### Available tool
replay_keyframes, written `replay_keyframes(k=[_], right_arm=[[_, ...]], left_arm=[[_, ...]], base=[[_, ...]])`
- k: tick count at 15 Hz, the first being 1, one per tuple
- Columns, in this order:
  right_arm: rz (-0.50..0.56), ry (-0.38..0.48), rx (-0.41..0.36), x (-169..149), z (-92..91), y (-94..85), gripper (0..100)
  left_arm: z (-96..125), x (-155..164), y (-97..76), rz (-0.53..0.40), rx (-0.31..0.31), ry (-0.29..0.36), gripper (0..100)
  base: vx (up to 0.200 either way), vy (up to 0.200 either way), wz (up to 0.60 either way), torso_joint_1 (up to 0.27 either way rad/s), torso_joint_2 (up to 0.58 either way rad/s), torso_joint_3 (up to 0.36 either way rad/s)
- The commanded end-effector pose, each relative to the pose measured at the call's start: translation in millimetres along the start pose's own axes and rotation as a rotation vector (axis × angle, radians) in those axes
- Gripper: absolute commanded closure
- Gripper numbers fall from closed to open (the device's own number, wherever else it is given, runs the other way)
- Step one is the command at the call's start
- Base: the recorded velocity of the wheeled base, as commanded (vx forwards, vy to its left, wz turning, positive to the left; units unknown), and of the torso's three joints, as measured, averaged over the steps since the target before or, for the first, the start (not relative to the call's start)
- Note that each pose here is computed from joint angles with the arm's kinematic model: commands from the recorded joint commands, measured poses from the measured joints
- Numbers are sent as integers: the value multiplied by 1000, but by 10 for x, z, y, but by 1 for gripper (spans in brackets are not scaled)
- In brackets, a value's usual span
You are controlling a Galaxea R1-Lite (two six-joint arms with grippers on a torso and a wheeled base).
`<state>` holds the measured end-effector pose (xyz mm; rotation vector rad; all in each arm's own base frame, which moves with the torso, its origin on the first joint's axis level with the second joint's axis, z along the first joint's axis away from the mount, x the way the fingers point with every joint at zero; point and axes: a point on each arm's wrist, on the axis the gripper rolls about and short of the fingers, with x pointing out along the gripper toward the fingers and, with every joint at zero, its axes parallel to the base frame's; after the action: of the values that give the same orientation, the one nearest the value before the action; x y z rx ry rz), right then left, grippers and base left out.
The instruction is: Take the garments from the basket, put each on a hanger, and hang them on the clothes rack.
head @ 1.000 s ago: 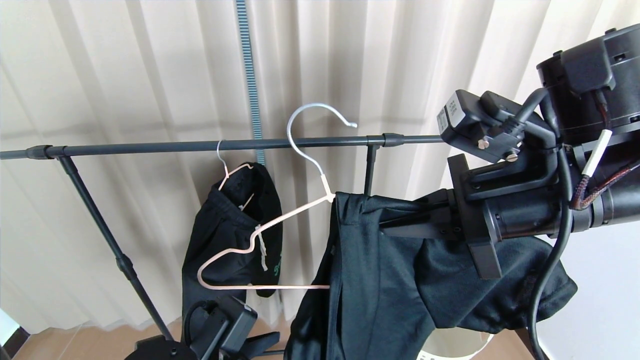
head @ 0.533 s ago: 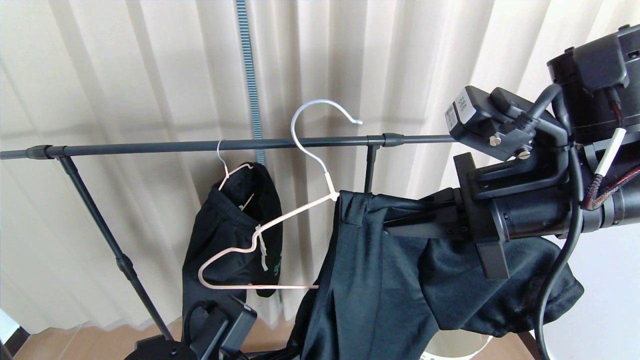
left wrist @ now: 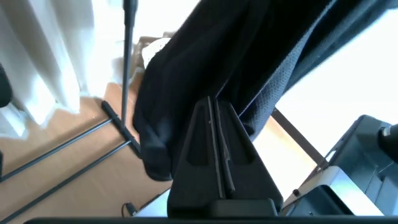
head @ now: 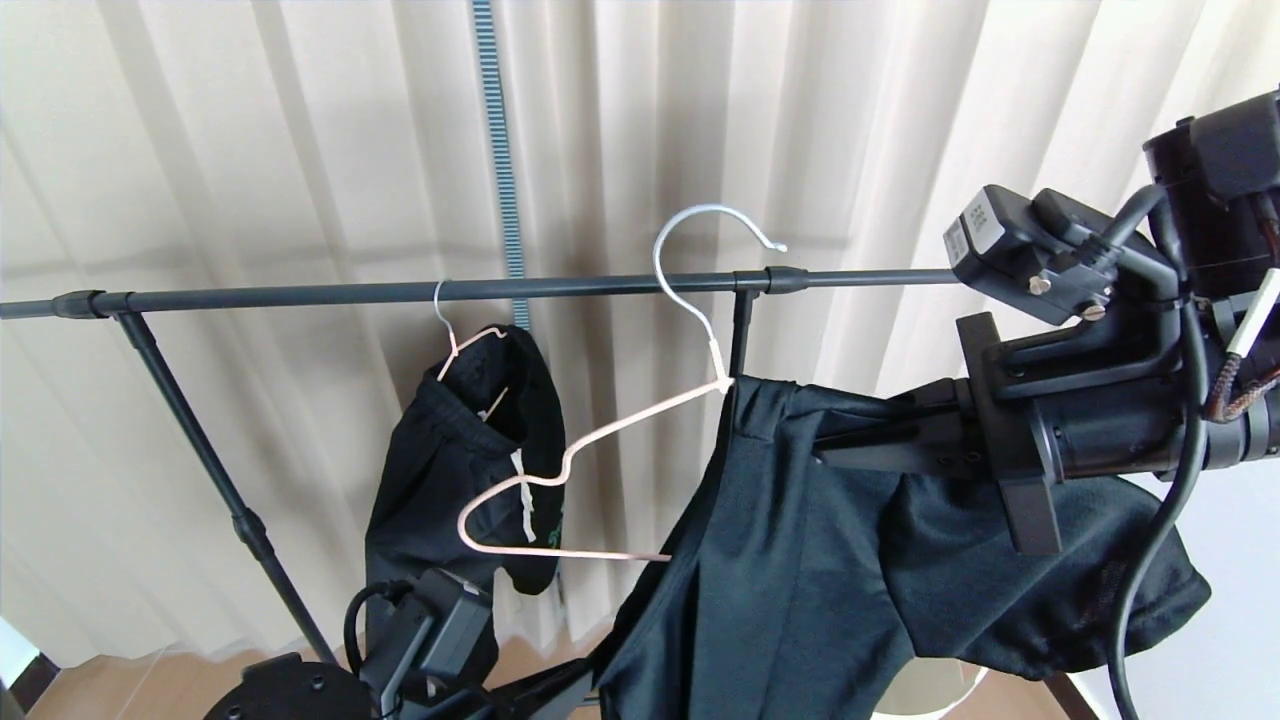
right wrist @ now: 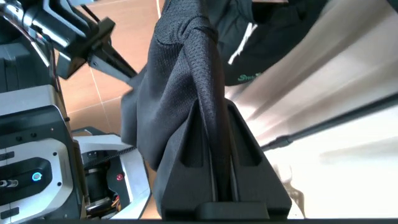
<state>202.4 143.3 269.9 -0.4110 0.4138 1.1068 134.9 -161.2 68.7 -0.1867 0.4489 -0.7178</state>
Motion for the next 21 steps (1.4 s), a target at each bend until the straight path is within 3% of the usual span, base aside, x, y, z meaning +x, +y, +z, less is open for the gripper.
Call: replay_keyframes(k=[1, 14, 21], right_arm=[[-15, -2, 9, -100, -62, 18, 100], [-49, -25, 14, -484, -283, 251, 100], [-69, 25, 53, -522, -522, 296, 100]], left_arm=[[28, -5, 24, 10, -7, -14, 100], [163, 47, 268, 114, -21, -72, 100], [212, 58, 312, 130, -29, -95, 100]], base=[[0, 0, 0, 0, 0, 0], [0, 0, 0, 0, 0, 0], [0, 0, 0, 0, 0, 0]])
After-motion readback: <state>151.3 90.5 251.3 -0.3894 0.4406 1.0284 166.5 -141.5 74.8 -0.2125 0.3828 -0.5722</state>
